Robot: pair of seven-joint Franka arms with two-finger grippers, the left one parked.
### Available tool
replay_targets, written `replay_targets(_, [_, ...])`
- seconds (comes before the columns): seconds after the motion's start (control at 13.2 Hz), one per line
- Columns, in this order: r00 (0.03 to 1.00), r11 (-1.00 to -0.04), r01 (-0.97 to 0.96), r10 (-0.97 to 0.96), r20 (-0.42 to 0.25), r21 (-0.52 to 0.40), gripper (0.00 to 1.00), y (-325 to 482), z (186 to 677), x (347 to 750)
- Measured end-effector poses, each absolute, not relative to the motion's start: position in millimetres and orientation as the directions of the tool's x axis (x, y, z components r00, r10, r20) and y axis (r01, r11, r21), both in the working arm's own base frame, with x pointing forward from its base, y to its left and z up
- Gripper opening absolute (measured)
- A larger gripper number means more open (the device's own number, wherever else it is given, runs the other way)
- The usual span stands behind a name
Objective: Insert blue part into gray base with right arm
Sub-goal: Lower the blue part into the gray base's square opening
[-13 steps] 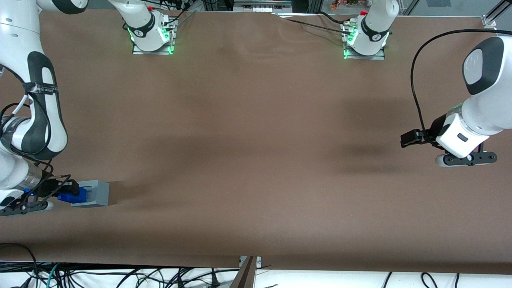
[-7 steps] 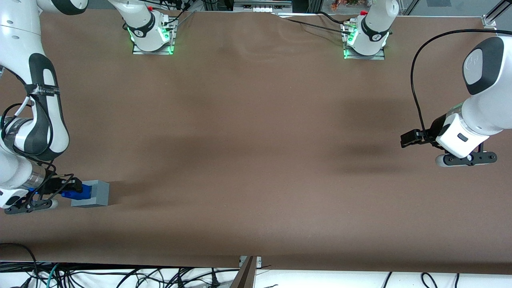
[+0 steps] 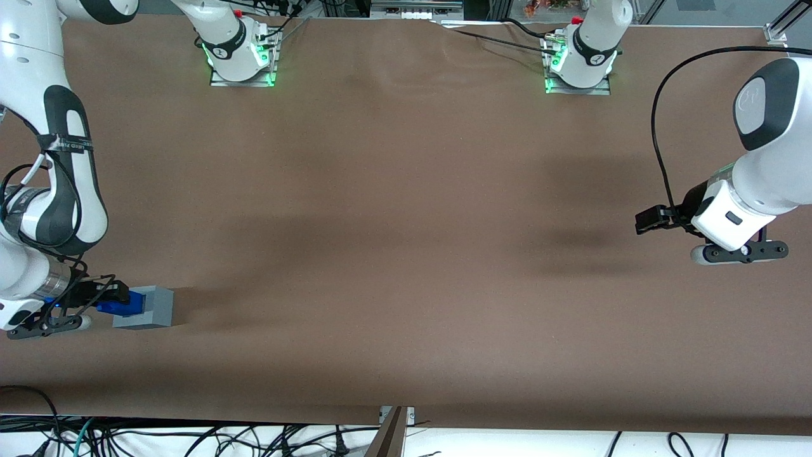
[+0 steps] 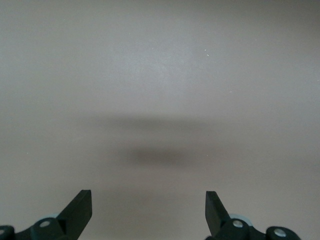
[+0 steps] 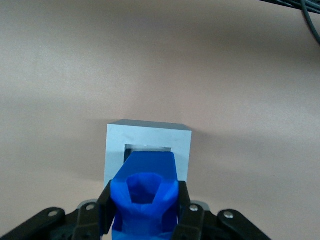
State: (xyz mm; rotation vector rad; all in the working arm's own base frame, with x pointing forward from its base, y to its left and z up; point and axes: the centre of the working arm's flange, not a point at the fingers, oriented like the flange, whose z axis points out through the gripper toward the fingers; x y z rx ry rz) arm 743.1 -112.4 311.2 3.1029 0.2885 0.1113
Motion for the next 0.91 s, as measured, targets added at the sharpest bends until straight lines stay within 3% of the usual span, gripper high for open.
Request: replay_targets(0.91, [0.981,-0.983,0.182,0.183,0.068,0.022,0.51,-110.9,310.7,743.0])
